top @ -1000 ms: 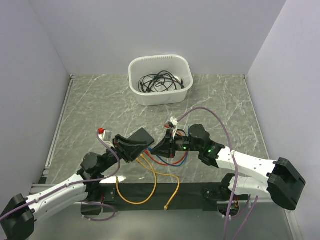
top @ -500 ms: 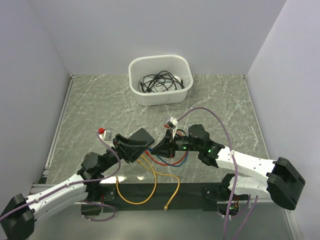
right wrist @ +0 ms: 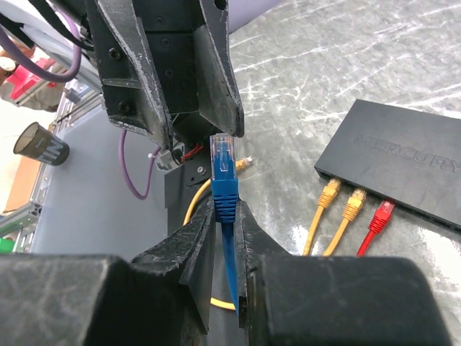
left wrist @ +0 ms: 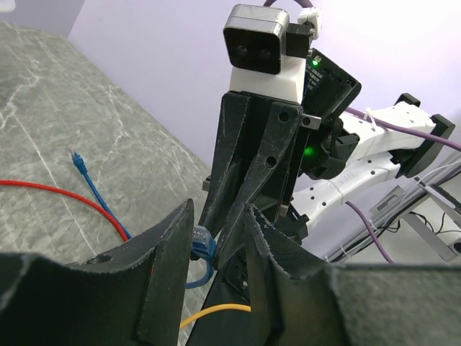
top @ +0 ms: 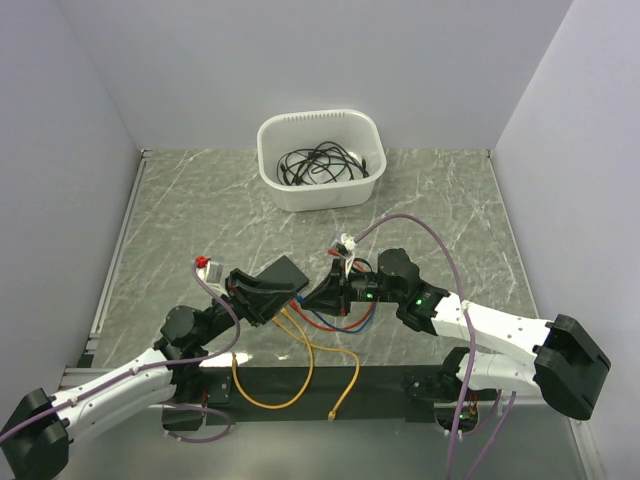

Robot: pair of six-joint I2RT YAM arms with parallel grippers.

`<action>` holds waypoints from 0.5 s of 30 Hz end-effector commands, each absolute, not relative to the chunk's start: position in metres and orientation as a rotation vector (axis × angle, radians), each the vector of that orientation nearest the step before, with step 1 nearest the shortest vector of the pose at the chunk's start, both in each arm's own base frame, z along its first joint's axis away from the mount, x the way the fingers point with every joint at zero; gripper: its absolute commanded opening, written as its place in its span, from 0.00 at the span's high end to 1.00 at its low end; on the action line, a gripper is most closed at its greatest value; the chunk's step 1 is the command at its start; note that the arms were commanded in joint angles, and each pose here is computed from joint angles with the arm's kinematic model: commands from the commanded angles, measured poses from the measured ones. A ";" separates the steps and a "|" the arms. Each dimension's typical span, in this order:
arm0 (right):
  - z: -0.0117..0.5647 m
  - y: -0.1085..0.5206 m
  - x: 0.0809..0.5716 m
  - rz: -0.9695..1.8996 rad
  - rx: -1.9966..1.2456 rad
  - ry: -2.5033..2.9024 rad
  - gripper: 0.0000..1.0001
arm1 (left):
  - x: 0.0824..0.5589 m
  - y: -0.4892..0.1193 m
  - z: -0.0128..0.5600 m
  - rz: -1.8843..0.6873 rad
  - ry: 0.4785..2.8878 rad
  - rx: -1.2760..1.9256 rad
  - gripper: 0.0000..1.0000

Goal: Insert the plug into the switch port

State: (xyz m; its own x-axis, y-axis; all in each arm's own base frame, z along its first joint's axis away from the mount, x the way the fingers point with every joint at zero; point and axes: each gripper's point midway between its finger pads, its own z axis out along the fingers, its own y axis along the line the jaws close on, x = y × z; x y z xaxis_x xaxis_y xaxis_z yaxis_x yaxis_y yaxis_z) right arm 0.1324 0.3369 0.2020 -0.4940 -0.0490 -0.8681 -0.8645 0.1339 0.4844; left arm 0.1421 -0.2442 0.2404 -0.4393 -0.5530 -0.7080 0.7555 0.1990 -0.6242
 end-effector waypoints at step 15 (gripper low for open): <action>0.224 0.337 0.127 1.471 -0.902 1.581 1.00 | 0.147 -0.236 0.173 -1.403 1.521 0.182 0.42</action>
